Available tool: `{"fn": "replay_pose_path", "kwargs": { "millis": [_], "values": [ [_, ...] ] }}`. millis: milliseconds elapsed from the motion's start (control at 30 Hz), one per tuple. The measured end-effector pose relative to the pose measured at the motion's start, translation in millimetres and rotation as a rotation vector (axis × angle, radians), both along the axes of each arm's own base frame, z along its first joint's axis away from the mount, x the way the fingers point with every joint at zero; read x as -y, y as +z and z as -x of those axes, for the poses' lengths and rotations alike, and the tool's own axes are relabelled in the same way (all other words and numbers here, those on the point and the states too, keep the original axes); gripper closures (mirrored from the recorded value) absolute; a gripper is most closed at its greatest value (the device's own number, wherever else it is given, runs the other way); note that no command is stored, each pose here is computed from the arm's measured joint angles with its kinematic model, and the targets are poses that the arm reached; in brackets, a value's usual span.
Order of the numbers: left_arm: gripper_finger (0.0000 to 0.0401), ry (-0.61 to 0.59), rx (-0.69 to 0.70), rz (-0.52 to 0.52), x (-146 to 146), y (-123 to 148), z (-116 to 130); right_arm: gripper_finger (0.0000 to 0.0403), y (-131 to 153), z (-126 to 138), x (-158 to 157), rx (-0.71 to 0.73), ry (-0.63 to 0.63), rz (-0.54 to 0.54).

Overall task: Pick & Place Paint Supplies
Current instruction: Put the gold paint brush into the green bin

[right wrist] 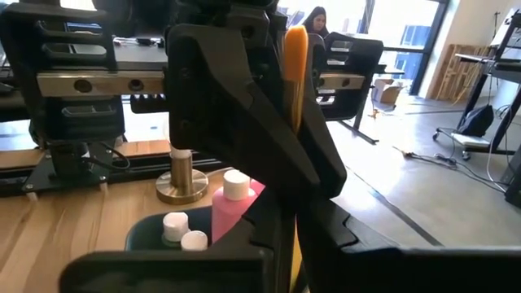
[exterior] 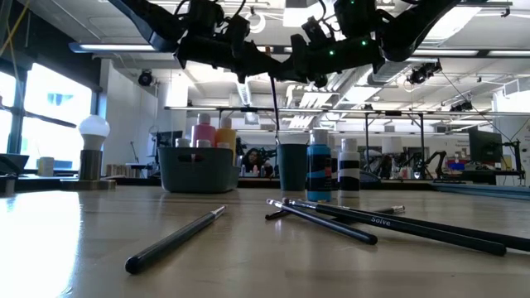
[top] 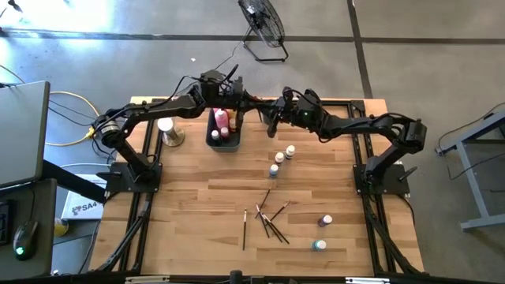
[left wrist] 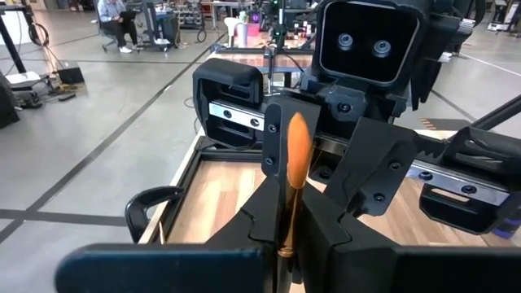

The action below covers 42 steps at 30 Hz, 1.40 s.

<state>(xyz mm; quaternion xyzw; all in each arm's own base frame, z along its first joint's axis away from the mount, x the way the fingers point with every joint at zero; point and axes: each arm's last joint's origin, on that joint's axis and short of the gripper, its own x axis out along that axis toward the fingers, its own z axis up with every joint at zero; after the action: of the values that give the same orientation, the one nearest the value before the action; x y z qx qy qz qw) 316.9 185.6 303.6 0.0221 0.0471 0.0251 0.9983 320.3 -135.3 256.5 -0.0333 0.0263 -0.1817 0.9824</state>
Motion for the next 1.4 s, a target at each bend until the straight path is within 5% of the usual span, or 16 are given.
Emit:
{"fn": "replay_pose_path", "kwargs": {
  "millis": [600,1100,1400],
  "values": [
    [0.0208,0.041,0.087,-0.028,-1.4,9.6,-0.1,0.0395,1.0,-0.1,-0.5,0.006,-0.001,0.003],
    [0.0196,0.138,0.09,-0.046,-12.4,45.6,48.1,0.0395,2.1,9.6,20.7,0.027,-0.075,-0.016],
    [0.0196,0.117,0.023,0.006,-14.6,43.8,59.6,0.0395,2.7,27.3,51.8,0.051,-0.202,-0.051]
  ]
}}
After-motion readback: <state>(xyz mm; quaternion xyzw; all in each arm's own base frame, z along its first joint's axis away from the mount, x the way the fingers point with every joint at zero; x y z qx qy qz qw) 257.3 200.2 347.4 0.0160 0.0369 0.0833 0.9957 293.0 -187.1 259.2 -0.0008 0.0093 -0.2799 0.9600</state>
